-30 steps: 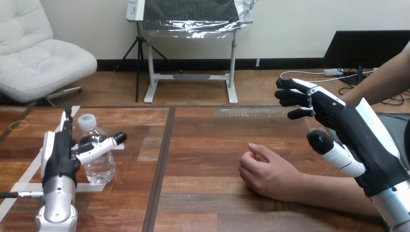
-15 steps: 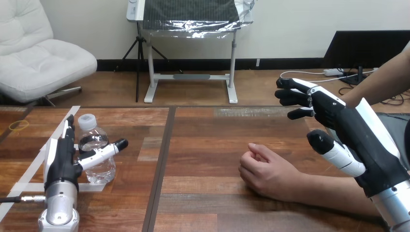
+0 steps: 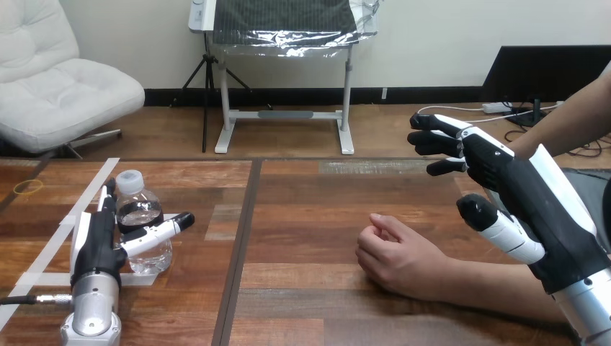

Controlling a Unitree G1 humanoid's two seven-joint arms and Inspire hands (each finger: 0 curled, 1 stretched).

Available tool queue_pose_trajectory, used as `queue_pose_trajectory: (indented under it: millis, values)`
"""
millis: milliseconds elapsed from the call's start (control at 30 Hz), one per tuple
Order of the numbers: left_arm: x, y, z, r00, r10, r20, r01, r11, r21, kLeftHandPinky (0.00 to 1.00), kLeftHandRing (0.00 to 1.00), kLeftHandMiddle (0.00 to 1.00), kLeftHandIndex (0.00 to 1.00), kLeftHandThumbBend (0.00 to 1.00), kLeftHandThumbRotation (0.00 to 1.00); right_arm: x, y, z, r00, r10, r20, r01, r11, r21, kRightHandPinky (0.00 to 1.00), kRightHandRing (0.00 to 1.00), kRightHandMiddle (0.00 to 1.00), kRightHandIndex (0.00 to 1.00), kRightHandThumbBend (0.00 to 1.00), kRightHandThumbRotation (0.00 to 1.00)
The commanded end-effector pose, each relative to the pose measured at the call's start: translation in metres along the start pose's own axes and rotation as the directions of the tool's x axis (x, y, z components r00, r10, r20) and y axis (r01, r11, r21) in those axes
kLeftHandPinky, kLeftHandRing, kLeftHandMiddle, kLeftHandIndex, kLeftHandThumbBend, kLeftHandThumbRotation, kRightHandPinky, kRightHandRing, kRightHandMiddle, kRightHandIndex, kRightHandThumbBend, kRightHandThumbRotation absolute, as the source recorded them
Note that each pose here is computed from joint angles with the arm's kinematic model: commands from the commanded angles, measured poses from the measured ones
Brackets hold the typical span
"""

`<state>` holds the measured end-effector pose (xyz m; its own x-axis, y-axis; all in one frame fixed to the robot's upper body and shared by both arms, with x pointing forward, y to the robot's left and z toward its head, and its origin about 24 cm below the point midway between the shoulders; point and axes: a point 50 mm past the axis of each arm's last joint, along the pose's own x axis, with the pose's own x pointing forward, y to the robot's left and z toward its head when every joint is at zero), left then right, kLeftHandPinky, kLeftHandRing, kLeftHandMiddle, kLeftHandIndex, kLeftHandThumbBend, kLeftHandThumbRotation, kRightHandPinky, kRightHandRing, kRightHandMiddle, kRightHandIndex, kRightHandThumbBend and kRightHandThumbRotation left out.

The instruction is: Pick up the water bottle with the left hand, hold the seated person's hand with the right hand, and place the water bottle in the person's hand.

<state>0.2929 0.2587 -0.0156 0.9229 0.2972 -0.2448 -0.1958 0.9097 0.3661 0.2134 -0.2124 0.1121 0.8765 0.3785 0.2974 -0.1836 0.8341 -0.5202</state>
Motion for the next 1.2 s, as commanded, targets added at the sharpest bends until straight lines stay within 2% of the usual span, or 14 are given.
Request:
queue_pose_trajectory:
  millis: [0,267,433,867,1167]
  values:
    - [0.0135,-0.0043,0.0339,0.995,-0.006,0.099,0.008,1.0,-0.015,1.0,1.0,1.0,1.0,0.99,0.21,0.0063,-0.0077,0.0131,0.997,-0.02,0.074,0.021,1.0,-0.014,0.72,0.82,0.82,0.86,1.0,1.0]
    - [0.0147,-0.0056,0.0341,0.996,0.006,0.087,-0.008,1.0,0.024,0.97,1.0,1.0,0.98,1.0,0.21,0.0061,-0.008,0.0132,0.997,-0.021,0.071,0.022,1.0,-0.012,0.73,0.82,0.82,0.85,1.0,1.0]
    - [0.0152,-0.0066,0.0354,0.996,0.019,0.083,-0.023,0.999,0.044,0.9,0.95,0.96,0.9,0.99,0.2,0.0058,-0.0082,0.0131,0.998,-0.021,0.065,0.022,1.0,-0.012,0.73,0.82,0.82,0.85,1.0,1.0]
    - [0.0161,-0.0086,0.0362,0.996,0.054,0.072,-0.053,0.999,-0.01,0.75,0.85,0.86,0.82,0.97,0.12,0.0057,-0.008,0.013,0.997,-0.023,0.071,0.023,1.0,-0.008,0.73,0.82,0.82,0.85,1.0,1.0]
    - [0.0176,-0.0099,0.0378,0.996,0.076,0.056,-0.075,0.997,-0.018,0.66,0.77,0.79,0.77,0.96,0.11,0.0056,-0.0078,0.0135,0.997,-0.026,0.074,0.027,1.0,-0.009,0.73,0.82,0.82,0.85,1.0,1.0]
